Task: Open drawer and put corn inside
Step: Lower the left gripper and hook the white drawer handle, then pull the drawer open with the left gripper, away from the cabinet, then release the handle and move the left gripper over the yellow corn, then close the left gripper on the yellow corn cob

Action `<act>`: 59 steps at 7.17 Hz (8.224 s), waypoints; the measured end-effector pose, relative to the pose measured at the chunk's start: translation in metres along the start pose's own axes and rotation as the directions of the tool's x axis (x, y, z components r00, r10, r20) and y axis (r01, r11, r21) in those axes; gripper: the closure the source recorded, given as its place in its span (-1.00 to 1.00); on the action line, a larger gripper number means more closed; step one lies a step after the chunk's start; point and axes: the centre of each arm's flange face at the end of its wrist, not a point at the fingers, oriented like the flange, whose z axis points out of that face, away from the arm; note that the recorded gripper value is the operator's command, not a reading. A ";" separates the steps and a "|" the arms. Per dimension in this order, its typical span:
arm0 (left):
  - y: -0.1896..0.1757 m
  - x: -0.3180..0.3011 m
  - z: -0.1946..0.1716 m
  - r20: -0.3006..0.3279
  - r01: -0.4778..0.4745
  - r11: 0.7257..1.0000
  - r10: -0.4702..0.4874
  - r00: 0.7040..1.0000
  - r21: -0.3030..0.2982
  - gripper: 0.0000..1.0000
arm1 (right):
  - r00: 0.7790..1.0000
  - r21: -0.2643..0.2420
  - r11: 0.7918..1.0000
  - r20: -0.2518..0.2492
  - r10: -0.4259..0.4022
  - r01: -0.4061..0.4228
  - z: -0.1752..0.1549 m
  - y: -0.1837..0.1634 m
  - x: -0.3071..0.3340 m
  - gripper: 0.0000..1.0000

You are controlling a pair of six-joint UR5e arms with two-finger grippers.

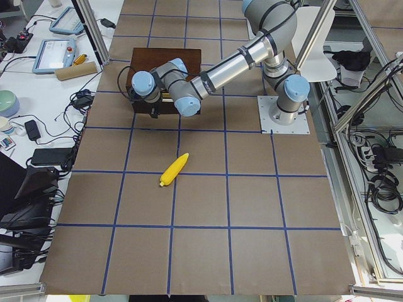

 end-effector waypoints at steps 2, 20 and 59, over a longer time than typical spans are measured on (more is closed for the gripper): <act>-0.001 -0.005 0.010 -0.009 0.008 1.000 -0.008 1.000 -0.012 -1.00 | 1.000 -0.001 1.000 0.000 0.000 0.000 0.000 0.000 0.000 -1.00; 0.029 -0.082 -0.017 0.044 0.116 0.993 -0.115 0.992 -0.007 -1.00 | 1.000 0.000 1.000 0.001 0.000 0.000 0.000 0.000 0.000 -1.00; 0.096 -0.237 0.003 0.367 0.209 0.978 -0.203 0.908 0.026 -1.00 | 1.000 0.000 1.000 0.001 0.000 0.000 0.000 0.000 0.000 -1.00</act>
